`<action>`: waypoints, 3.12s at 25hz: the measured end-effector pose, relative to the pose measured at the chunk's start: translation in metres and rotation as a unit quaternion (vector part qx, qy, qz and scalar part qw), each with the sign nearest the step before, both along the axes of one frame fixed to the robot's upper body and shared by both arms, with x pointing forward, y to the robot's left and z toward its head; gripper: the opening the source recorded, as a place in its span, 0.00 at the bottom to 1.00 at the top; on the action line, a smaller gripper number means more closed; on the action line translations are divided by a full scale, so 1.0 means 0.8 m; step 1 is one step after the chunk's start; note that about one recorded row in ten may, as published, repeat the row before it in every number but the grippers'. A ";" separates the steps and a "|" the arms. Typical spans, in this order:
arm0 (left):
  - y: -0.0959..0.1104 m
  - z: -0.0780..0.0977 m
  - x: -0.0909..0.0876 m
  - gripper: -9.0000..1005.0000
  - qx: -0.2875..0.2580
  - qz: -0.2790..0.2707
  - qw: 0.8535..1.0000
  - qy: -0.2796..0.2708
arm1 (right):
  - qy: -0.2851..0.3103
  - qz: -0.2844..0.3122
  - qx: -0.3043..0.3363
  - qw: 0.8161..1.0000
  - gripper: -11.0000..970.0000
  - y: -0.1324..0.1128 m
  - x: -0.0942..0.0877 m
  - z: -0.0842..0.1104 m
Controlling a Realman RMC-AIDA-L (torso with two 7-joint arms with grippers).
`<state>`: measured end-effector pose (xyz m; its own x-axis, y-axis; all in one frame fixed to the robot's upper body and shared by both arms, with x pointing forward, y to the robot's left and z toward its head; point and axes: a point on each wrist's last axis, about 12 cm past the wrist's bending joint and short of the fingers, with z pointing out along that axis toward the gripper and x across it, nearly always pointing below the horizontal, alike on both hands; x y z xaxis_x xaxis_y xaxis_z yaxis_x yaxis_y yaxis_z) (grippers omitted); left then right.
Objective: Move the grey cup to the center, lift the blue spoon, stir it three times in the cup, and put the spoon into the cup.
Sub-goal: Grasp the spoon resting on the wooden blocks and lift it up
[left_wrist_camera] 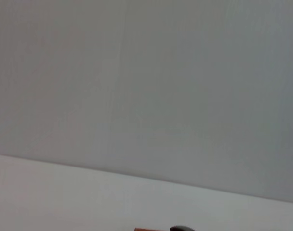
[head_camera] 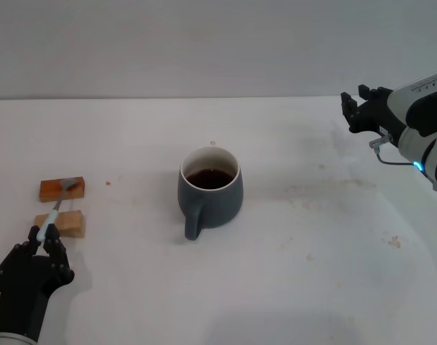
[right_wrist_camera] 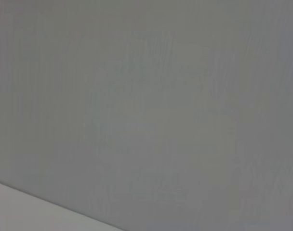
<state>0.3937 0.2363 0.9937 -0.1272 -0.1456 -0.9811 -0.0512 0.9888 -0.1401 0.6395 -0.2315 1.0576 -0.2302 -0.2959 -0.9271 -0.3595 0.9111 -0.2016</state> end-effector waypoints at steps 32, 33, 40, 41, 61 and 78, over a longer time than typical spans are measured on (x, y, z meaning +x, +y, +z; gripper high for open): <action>0.000 0.018 0.018 0.19 -0.007 0.007 0.999 -0.051 | 0.002 -0.001 0.002 1.000 0.32 0.001 -0.001 -0.001; -0.001 0.020 0.020 0.19 -0.008 0.006 0.998 -0.054 | 0.002 -0.001 0.002 1.000 0.32 0.001 -0.001 -0.002; -0.005 0.030 0.028 0.17 -0.011 -0.004 0.997 -0.071 | 0.003 -0.002 0.003 1.000 0.32 0.001 -0.002 -0.002; -0.006 0.031 0.029 0.16 -0.010 -0.006 0.997 -0.073 | 0.003 -0.002 0.003 1.000 0.32 0.001 -0.002 -0.003; -0.005 0.042 0.040 0.14 -0.006 -0.020 0.995 -0.097 | 0.009 -0.005 0.004 1.000 0.32 0.002 -0.005 -0.006; -0.006 0.100 0.061 0.14 -0.031 -0.070 0.986 -0.149 | 0.010 -0.011 0.008 1.000 0.32 0.001 -0.004 -0.006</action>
<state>0.4421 0.2315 1.0736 0.1426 -0.2076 -0.9678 0.1378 0.9724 -0.1883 0.6361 -0.2310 1.0526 -0.2556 -0.2749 -0.9269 -0.3428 0.9222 -0.1789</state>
